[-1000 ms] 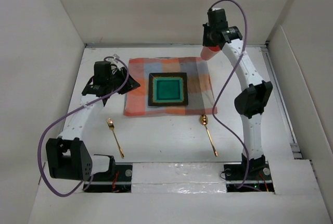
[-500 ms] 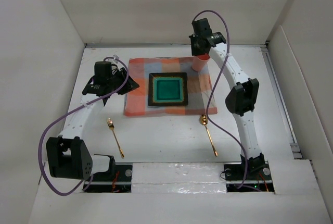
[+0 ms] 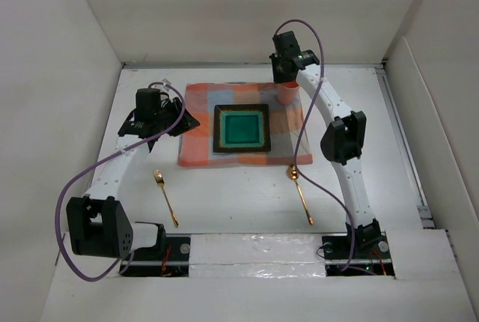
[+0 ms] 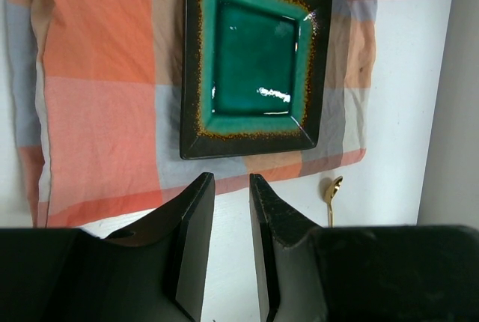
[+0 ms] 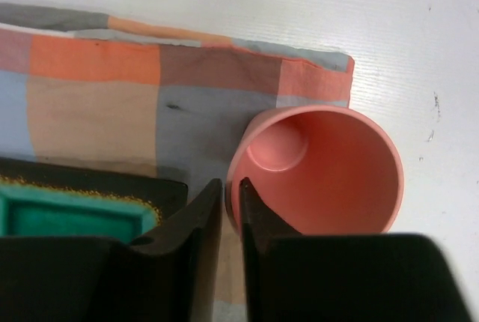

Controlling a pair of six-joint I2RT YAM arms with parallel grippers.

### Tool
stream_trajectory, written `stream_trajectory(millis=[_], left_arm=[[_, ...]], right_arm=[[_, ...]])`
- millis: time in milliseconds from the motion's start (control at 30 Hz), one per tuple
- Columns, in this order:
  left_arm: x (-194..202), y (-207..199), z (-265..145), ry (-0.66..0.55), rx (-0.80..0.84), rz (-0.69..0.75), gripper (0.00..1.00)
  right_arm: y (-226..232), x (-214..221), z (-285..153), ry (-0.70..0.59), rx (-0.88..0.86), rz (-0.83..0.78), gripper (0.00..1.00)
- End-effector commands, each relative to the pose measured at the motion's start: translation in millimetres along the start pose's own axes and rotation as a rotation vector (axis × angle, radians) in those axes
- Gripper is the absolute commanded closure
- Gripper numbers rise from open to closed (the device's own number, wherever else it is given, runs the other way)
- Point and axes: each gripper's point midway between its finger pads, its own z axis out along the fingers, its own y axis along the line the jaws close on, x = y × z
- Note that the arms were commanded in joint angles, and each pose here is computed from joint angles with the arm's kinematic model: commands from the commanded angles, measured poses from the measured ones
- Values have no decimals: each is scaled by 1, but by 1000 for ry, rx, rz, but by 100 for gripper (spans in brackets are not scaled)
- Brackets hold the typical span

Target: Set the dinner table for one person

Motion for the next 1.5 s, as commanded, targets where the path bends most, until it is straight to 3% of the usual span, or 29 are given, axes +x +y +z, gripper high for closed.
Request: stream_trajectory(millis=[0, 33, 133, 267, 433, 500, 533, 567, 600, 667, 767, 800, 933, 1033, 1100, 1167, 1200, 1267, 1467], left_arm=[[-15, -15, -11, -56, 33, 34, 77], [-15, -15, -11, -57, 34, 33, 77], [-16, -16, -11, -59, 37, 33, 77], [-23, -18, -10, -71, 34, 33, 77], [-34, -25, -11, -90, 43, 43, 77], [-40, -29, -12, -99, 47, 45, 77], [-40, -29, -12, -99, 47, 45, 77], [-42, -31, -12, -102, 49, 47, 78], [-43, -32, -12, -101, 52, 50, 86], [-44, -34, -13, -99, 56, 52, 97], [-45, -36, -18, -103, 54, 61, 100], [-45, -36, -19, -103, 54, 62, 100], [-40, -37, -25, -96, 61, 65, 100], [-33, -38, -32, -91, 74, 70, 100], [-26, -37, -36, -83, 73, 77, 100], [-22, -37, -42, -87, 77, 88, 100], [-17, -33, -41, -76, 71, 85, 100], [-13, -35, -44, -77, 90, 90, 99], [-4, -37, -50, -79, 125, 90, 99]], right_arm=[[-1, -34, -17, -111, 10, 16, 71], [-1, -38, -21, -122, 3, 19, 61], [-4, -56, -40, -172, -19, 43, 48], [-8, -88, -84, -268, -59, 85, 42], [-15, -104, -133, -333, -73, 123, 41], [-21, -87, -169, -339, -98, 168, 60], [-21, -87, -169, -339, -98, 168, 60], [-19, -53, -152, -271, -100, 183, 79], [-22, -51, -189, -314, -140, 201, 89], [-15, -16, -203, -272, -189, 231, 100], [6, 85, -219, -85, -256, 252, 100], [8, 140, -209, 39, -243, 249, 100], [15, 248, -232, 274, -213, 313, 100], [8, 304, -237, 418, -126, 377, 100], [5, 313, -241, 413, -90, 421, 85], [2, 325, -238, 414, -75, 460, 63], [2, 329, -236, 419, -74, 465, 57], [8, 342, -227, 439, -106, 463, 53], [16, 357, -214, 471, -58, 363, 56]])
